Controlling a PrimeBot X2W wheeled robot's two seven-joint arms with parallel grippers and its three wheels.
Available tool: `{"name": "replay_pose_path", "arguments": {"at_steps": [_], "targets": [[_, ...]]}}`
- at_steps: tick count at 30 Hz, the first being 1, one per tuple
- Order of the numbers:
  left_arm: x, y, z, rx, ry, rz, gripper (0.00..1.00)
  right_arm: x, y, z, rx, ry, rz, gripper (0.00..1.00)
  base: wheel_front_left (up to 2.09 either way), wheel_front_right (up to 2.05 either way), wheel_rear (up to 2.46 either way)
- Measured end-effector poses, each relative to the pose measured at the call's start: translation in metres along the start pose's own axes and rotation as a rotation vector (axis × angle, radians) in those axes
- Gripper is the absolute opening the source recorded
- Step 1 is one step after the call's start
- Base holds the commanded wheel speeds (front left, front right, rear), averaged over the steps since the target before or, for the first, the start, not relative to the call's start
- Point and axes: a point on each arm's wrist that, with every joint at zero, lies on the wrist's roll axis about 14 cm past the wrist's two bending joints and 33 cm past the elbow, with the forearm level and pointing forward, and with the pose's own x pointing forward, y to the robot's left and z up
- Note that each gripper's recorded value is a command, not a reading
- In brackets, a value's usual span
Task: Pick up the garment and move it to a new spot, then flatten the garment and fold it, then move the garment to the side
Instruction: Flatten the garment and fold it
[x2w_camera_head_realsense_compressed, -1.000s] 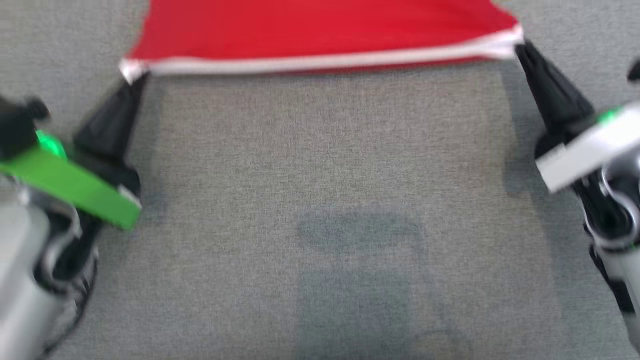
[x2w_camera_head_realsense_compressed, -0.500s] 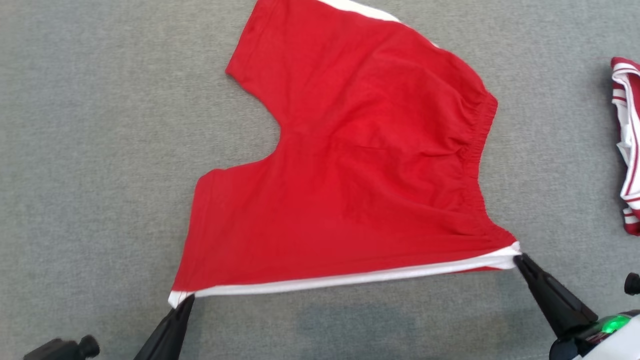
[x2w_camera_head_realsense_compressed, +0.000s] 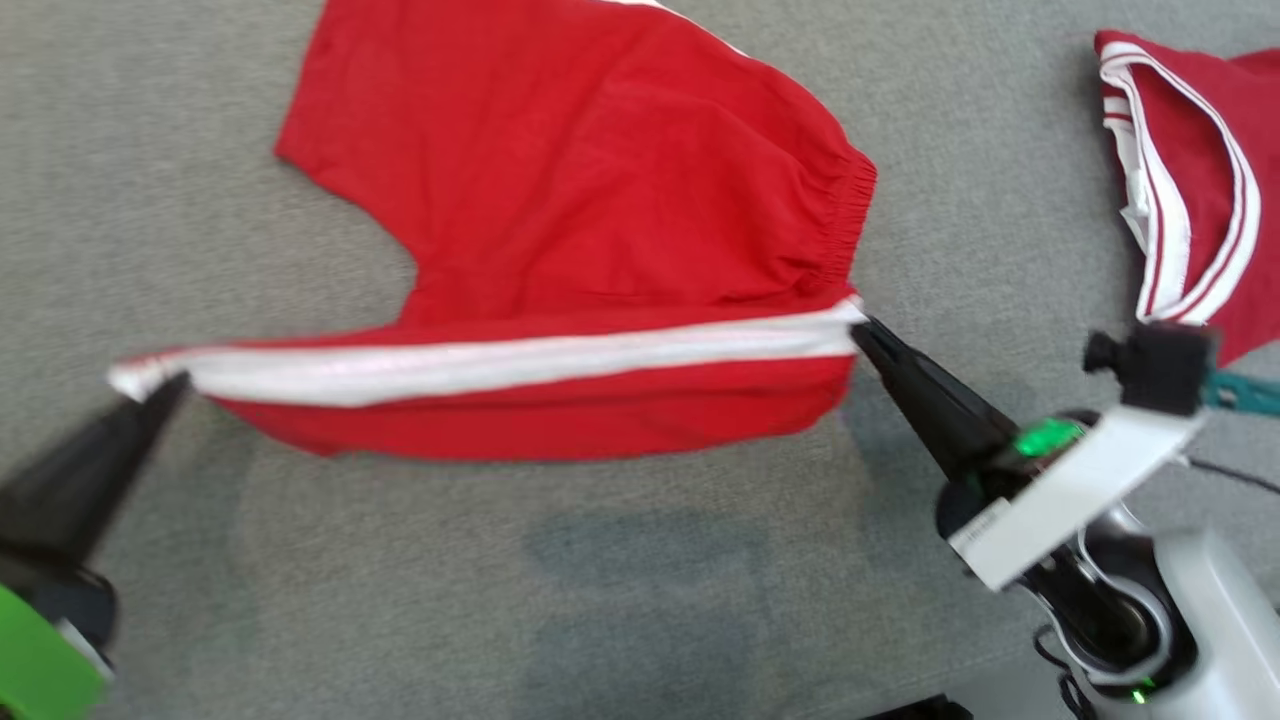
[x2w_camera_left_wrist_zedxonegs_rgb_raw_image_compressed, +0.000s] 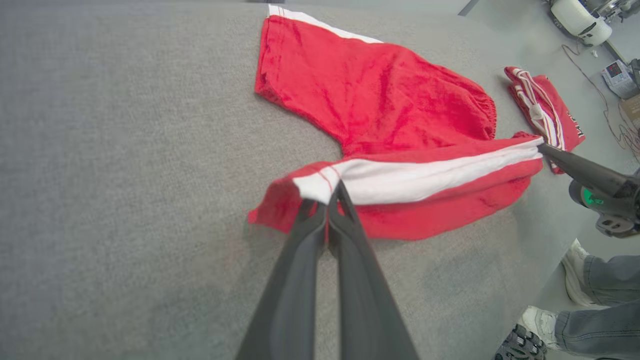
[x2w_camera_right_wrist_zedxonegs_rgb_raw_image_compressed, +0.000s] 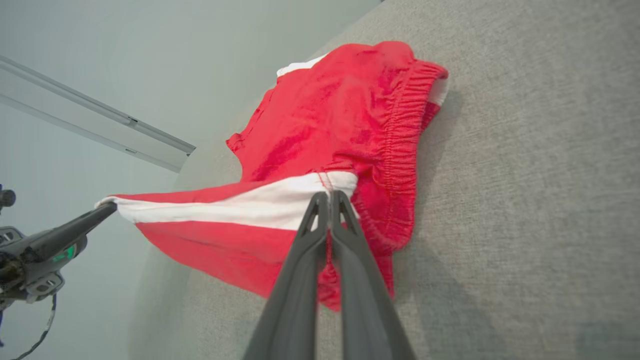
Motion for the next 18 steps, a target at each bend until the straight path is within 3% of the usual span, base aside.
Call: {"name": "replay_pose_path", "arguments": {"at_steps": [7, 10, 11, 18], "targets": [[0.044, 0.011, 0.060, 0.140, 0.096, -0.055, 0.00, 0.036, 0.010, 0.010, 0.052, 0.021, 0.064, 0.00, 0.00, 0.00, 0.00], [0.061, 0.013, 0.070, 0.187, 0.154, -0.082, 0.00, 0.040, 0.006, 0.015, 0.081, 0.017, 0.061, 0.00, 0.00, 0.00, 0.00], [0.072, 0.016, 0.079, 0.252, 0.164, -0.085, 0.00, 0.039, 0.003, 0.022, 0.087, 0.005, 0.055, 0.00, 0.00, 0.00, 0.00], [0.116, 0.019, 0.093, 0.334, 0.195, -0.106, 0.00, 0.030, -0.015, 0.036, 0.133, -0.039, -0.002, 0.00, 0.00, 0.00, 0.00]]}}
